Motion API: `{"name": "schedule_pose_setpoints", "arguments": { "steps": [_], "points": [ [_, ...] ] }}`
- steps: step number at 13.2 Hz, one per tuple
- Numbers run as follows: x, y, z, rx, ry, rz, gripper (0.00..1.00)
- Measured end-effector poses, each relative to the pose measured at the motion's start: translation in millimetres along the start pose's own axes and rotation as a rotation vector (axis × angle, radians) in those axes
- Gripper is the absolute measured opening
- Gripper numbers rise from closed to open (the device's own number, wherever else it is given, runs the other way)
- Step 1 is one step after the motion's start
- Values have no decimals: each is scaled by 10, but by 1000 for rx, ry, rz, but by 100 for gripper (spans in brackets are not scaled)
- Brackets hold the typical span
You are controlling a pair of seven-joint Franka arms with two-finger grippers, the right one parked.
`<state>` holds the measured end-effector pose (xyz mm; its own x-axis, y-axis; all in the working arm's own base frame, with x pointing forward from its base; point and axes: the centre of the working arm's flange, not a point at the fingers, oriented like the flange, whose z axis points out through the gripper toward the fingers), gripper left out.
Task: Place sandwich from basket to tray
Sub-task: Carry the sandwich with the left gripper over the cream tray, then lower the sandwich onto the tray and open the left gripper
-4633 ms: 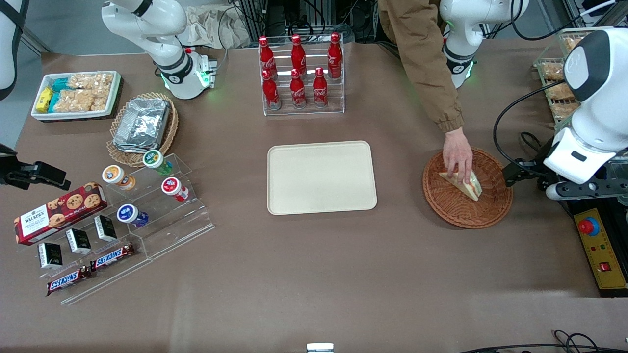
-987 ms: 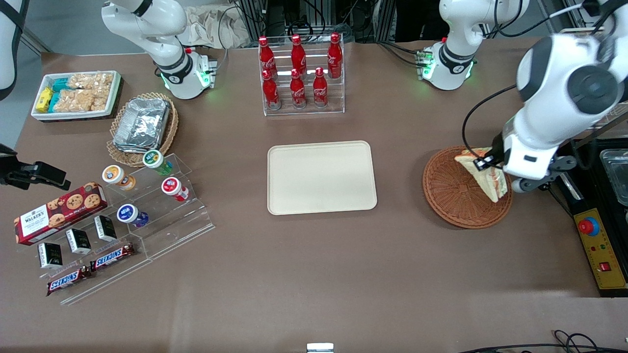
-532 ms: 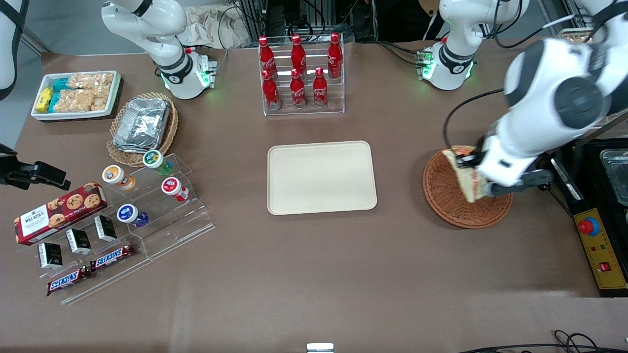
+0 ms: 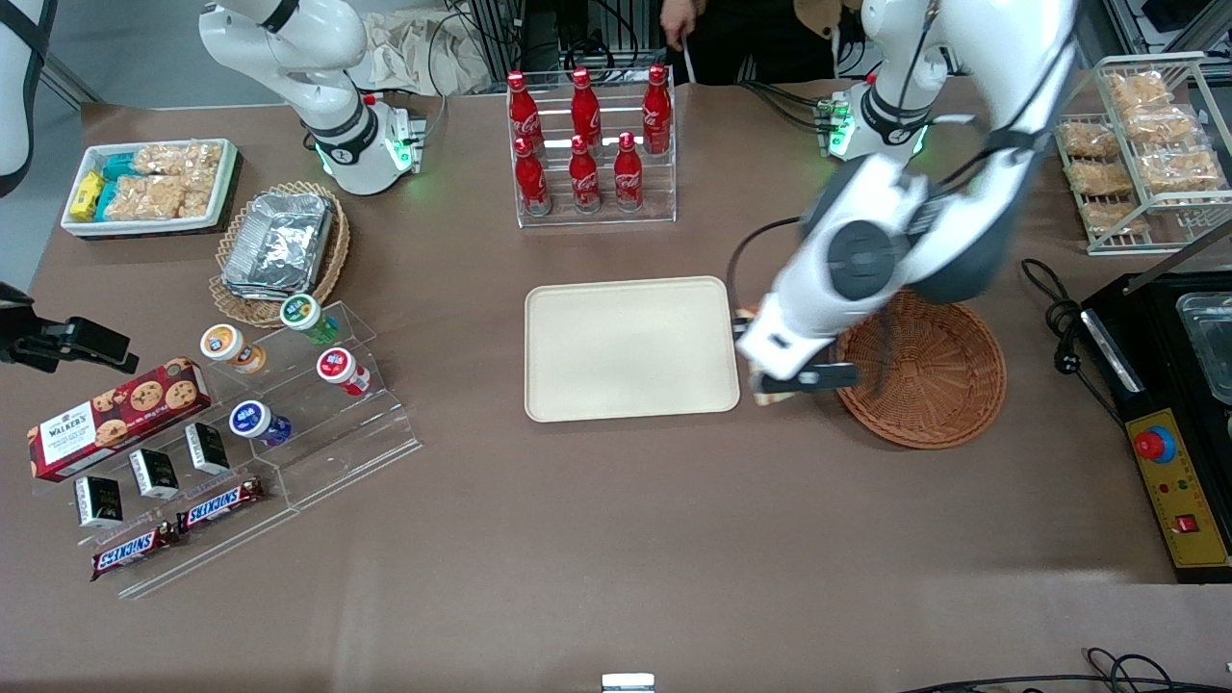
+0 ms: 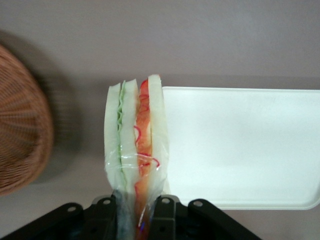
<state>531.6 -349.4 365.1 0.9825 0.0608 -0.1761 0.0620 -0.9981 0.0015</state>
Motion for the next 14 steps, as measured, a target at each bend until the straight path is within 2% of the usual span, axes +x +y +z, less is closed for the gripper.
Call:
{"name": "schedule_pose_setpoints", "arguments": {
  "steps": [4,8,13,14],
  "points": [
    [-81,422,692,10,-27,35,21],
    [-96,451,1089,72,-41,81,21],
    [-178,432,1411,85,-16,71,18],
    [-177,432,1407,86,-14,70,24]
  ]
}}
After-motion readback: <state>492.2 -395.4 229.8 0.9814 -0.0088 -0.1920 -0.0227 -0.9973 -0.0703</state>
